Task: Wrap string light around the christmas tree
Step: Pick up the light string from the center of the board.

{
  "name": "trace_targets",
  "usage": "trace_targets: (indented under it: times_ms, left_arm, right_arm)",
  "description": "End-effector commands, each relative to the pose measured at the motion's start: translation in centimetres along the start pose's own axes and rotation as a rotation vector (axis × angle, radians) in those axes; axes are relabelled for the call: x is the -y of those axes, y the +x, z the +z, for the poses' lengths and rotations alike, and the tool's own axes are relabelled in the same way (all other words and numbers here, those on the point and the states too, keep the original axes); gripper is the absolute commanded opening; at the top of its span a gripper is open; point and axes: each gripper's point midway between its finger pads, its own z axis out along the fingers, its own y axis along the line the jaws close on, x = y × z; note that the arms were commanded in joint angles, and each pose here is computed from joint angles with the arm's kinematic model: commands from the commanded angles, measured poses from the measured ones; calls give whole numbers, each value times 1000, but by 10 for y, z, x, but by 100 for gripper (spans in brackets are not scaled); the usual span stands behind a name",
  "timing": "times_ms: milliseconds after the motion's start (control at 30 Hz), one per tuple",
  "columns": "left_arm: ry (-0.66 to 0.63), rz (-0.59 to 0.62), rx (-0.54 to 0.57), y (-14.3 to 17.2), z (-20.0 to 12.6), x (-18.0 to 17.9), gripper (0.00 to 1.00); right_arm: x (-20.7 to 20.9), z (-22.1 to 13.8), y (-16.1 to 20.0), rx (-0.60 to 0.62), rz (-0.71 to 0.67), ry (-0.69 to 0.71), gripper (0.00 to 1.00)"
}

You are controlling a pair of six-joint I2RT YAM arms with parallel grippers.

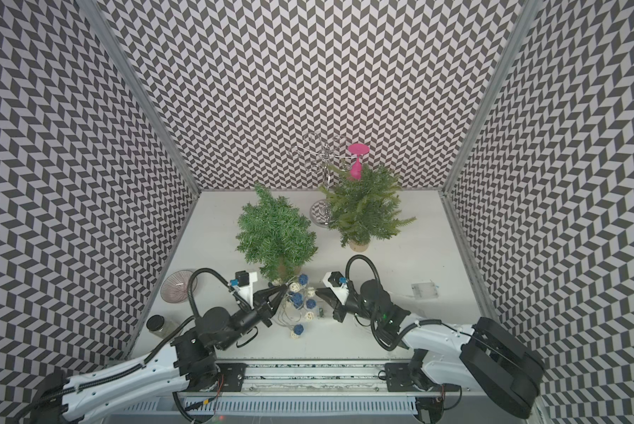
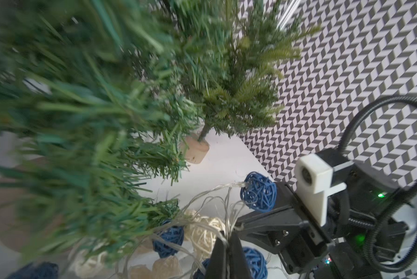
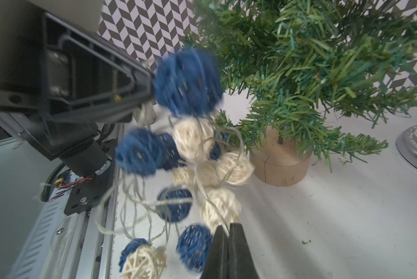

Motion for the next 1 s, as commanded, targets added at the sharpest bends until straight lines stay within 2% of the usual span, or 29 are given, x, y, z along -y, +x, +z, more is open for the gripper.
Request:
trace_targets:
  times_ms: [0,333,433,600,767,833,900,967]
  left_arm:
    - [-167,5,-16,-1,-15,-33,0]
    - [-183,58,-2,-32,-29,-22,0]
    - [-202,77,27,-55,-41,-17,0]
    - [-165,53,119,-84,-61,-7,0]
    - [-121,34,173,-109,-72,8,0]
    - [-139,30,211,-116,-71,7,0]
    - [-103,20,224,-114,-63,12,0]
    - [-101,30,226,-117,-61,16,0]
  right_arm:
    - [7,-4,-21,85,8,29,0]
    - [19,-8,-21,88,40,88,0]
    - [22,-11,-24,92,64,99,0]
    - [22,-16,-37,133,72,101,0]
    - [31,-18,-35,128,95,127,0]
    - [29,-20,-36,141,95,111,0]
    - [13,-18,-41,148,70,20,0]
    - [14,-15,-42,132,78,18,0]
